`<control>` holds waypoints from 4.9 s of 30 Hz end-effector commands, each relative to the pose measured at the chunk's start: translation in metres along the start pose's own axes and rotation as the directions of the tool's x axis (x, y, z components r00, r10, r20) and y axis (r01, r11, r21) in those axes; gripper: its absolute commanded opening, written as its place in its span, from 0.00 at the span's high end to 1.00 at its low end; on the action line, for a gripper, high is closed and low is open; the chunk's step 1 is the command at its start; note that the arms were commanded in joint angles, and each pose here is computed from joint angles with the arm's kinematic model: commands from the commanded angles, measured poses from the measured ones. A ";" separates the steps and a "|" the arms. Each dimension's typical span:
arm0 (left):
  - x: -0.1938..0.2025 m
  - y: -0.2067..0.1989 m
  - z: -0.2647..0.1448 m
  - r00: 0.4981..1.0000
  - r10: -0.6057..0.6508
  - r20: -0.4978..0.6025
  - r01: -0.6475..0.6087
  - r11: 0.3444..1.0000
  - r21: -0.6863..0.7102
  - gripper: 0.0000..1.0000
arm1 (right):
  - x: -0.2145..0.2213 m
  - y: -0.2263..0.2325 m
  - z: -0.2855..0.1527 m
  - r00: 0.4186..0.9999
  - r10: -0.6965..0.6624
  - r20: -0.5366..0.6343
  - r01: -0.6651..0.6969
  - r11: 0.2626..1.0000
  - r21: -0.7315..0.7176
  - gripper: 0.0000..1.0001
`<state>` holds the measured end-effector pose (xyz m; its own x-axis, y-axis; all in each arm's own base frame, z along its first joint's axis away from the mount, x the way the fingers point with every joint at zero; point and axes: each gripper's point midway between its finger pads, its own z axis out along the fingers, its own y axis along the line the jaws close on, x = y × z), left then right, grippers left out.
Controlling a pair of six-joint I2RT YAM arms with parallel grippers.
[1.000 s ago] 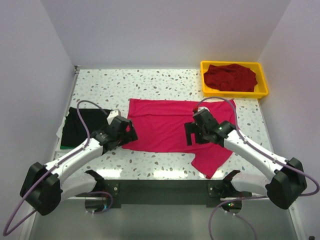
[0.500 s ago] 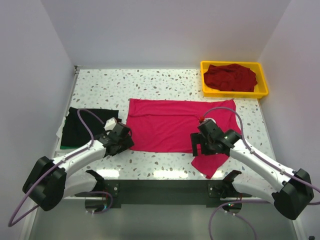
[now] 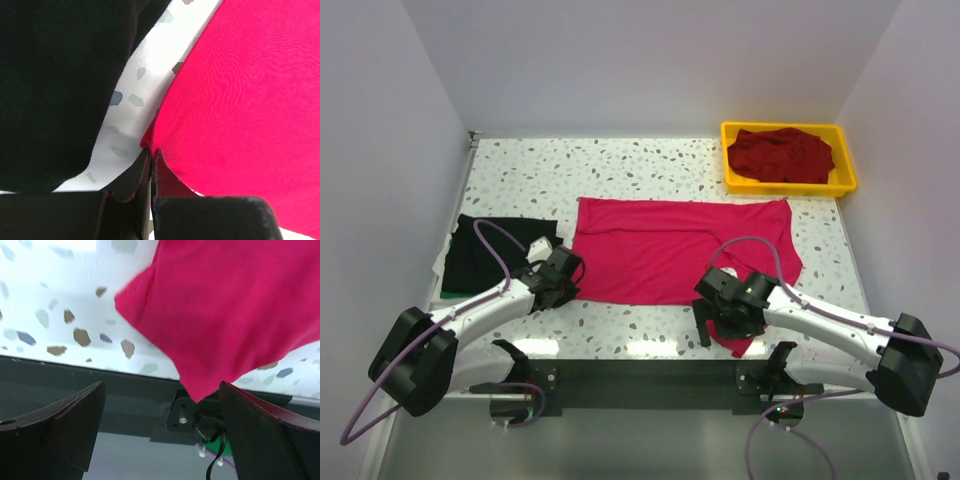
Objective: Fold and stack the t-shirts
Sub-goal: Fold the tshirt
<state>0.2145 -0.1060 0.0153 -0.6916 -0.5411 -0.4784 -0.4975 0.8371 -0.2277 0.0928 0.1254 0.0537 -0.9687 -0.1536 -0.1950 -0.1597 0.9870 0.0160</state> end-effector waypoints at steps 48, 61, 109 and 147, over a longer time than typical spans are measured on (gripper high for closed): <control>-0.063 -0.054 -0.015 0.989 -0.037 0.145 0.014 0.988 0.152 1.00 | -0.095 -0.068 -0.057 0.937 0.097 0.335 -0.221 0.908 0.355 1.00; -0.111 -0.081 0.000 0.985 -0.049 0.163 0.024 0.988 0.154 1.00 | -0.189 -0.094 -0.064 0.881 0.135 0.453 -0.306 0.893 0.329 1.00; -0.157 -0.209 0.042 0.970 0.140 0.200 -0.202 0.919 0.337 0.00 | -0.252 -0.099 0.032 0.839 0.406 0.364 -0.427 0.904 -0.023 0.01; -0.033 -0.101 0.073 0.962 0.257 -0.087 -0.244 0.959 0.143 0.00 | -0.260 -0.111 0.116 0.900 0.384 0.205 -0.390 0.921 -0.013 0.01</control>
<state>0.3955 -0.1705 0.0282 -0.7330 -0.3433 -0.5873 -0.2150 0.9360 -0.2787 0.4048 0.0371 0.0190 -0.8346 0.2904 -0.4680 0.2967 0.9530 0.0622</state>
